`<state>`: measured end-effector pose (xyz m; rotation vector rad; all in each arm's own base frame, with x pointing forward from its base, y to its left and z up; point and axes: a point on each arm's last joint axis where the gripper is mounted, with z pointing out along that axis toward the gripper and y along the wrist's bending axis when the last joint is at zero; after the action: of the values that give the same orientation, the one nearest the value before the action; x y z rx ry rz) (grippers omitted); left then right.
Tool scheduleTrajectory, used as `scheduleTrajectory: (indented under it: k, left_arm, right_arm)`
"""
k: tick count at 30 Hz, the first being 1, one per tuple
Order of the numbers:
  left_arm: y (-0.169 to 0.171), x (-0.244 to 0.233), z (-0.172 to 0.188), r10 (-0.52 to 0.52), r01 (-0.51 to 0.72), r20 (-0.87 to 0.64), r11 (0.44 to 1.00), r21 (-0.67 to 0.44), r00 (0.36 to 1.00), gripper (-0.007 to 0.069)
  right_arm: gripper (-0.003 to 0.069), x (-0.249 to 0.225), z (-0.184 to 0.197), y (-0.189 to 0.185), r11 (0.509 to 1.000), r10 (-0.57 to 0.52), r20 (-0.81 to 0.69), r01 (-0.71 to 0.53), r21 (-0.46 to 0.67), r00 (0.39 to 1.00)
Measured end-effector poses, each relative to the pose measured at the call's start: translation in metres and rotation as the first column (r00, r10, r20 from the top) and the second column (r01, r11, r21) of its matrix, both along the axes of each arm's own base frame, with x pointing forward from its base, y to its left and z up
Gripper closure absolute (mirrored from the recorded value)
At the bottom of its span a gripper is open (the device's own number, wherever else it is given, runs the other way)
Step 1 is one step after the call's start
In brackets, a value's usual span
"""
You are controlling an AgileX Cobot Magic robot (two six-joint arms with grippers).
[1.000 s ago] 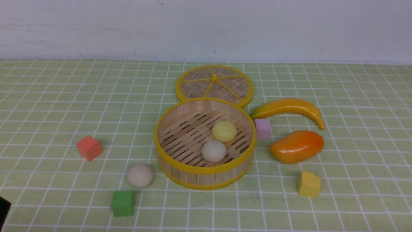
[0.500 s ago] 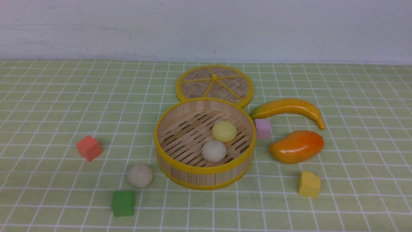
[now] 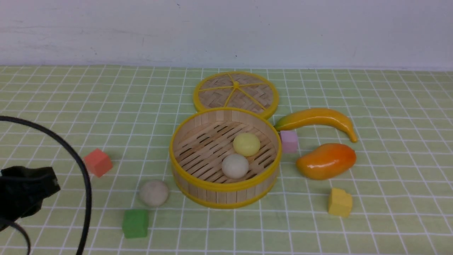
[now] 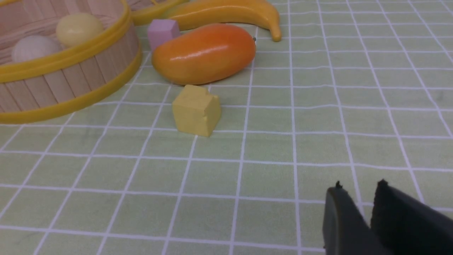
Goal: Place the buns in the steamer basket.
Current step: Use the left arm to grab a steamed stuffed bun
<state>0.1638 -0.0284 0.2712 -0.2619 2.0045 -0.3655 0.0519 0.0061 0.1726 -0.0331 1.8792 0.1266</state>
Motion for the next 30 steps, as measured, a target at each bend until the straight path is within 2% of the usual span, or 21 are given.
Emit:
scheduleTrajectory:
  k: [3, 6, 9, 12, 16, 20, 23, 26, 30]
  left_arm:
    - [-0.004, 0.015, -0.006, -0.001, 0.001, 0.003, 0.999, -0.039, 1.0, 0.0387]
    - [-0.008, 0.034, -0.015, 0.026, -0.032, -0.071, 0.995, -0.09, 0.997, 0.0387]
    - [-0.01, 0.049, -0.017, 0.046, -0.061, -0.141, 0.993, -0.1, 0.989, 0.0387]
    - [-0.013, 0.073, -0.013, 0.084, -0.102, -0.251, 0.993, -0.057, 0.964, 0.0387]
    - [-0.028, 0.098, -0.005, 0.04, -0.035, -0.385, 0.999, 0.019, 0.922, 0.0387]
    - [-0.062, 0.114, -0.006, -0.081, 0.164, -0.495, 0.978, 0.127, 0.865, 0.0387]
    - [-0.084, 0.125, -0.012, -0.119, 0.258, -0.579, 0.952, 0.163, 0.806, 0.0387]
    - [-0.096, 0.14, -0.022, -0.11, 0.288, -0.646, 0.941, 0.177, 0.755, 0.0387]
    - [-0.101, 0.156, -0.035, -0.102, 0.294, -0.65, 0.936, 0.194, 0.753, 0.0387]
  right_arm:
    - [0.051, 0.0, 0.0, 0.0, 1.0, 0.0, 0.0, 0.0, 0.0, 1.0]
    - [0.0505, 0.0, 0.0, 0.0, 1.0, 0.0, 0.0, 0.0, 0.0, 1.0]
    - [0.0502, 0.0, 0.0, 0.0, 1.0, 0.0, 0.0, 0.0, 0.0, 1.0]
    - [0.0498, 0.0, 0.0, 0.0, 1.0, 0.0, 0.0, 0.0, 0.0, 1.0]
    - [0.0499, 0.0, 0.0, 0.0, 1.0, 0.0, 0.0, 0.0, 0.0, 1.0]
    - [0.0499, 0.0, 0.0, 0.0, 1.0, 0.0, 0.0, 0.0, 0.0, 1.0]
    - [0.0499, 0.0, 0.0, 0.0, 1.0, 0.0, 0.0, 0.0, 0.0, 1.0]
    - [0.0497, 0.0, 0.0, 0.0, 1.0, 0.0, 0.0, 0.0, 0.0, 1.0]
    - [0.0492, 0.0, 0.0, 0.0, 1.0, 0.0, 0.0, 0.0, 0.0, 1.0]
